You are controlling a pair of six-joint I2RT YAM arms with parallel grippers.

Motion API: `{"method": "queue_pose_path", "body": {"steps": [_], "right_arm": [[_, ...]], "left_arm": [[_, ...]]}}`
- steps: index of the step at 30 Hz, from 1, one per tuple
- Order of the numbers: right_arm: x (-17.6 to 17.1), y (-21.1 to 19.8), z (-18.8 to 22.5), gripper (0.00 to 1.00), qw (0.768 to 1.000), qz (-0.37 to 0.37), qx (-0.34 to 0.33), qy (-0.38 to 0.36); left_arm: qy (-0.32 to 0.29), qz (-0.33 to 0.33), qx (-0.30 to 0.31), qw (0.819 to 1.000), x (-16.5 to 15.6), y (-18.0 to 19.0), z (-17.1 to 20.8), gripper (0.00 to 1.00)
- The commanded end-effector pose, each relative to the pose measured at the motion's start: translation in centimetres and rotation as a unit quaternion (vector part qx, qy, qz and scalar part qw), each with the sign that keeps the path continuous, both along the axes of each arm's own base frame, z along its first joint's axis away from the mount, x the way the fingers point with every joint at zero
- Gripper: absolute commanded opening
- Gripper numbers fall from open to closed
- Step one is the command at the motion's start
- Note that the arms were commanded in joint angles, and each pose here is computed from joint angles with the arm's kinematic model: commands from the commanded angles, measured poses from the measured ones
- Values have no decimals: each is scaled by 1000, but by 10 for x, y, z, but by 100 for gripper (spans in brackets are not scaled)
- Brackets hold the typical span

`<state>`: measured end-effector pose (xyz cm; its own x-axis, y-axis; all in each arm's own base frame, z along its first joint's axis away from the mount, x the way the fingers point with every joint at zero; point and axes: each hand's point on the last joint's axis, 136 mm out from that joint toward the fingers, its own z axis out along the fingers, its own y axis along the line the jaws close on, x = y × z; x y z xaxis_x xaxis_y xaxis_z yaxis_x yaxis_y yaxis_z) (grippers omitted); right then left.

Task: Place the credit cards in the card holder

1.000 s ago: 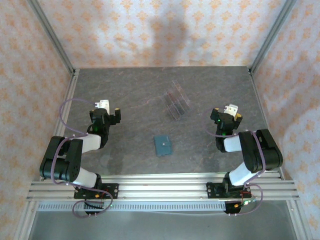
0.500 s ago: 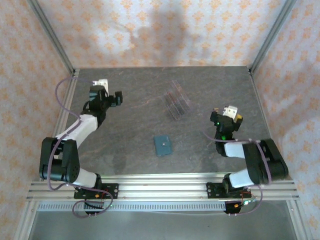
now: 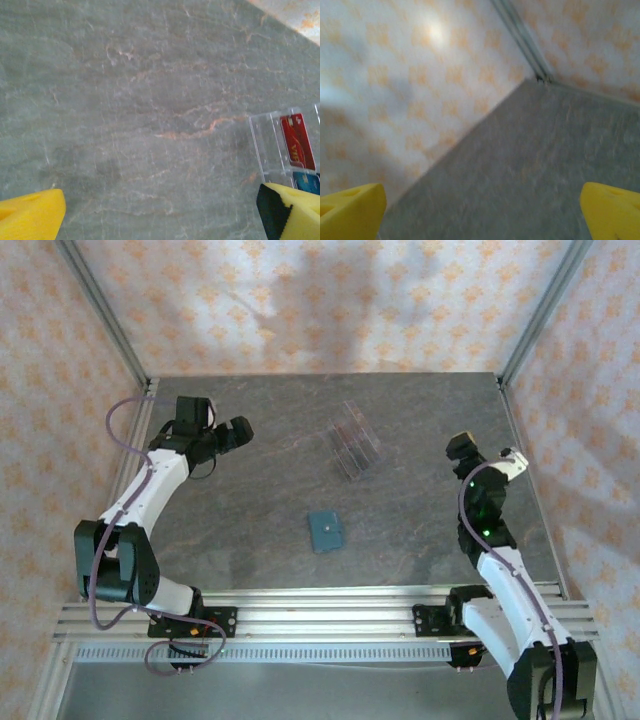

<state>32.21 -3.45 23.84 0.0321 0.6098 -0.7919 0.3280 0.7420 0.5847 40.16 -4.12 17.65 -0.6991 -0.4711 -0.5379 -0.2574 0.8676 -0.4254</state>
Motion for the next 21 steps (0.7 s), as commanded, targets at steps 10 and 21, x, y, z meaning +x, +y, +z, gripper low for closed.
{"method": "queue_pose_path", "body": {"steps": [10, 21], "right_arm": [[-26, 60, -19, 99, 978, 85, -47, 186], [-68, 199, -72, 91, 906, 283, -168, 267]], "left_arm": [[-50, -17, -15, 998, -88, -41, 30, 100], [-21, -134, -94, 986, -137, -122, -30, 59]]}}
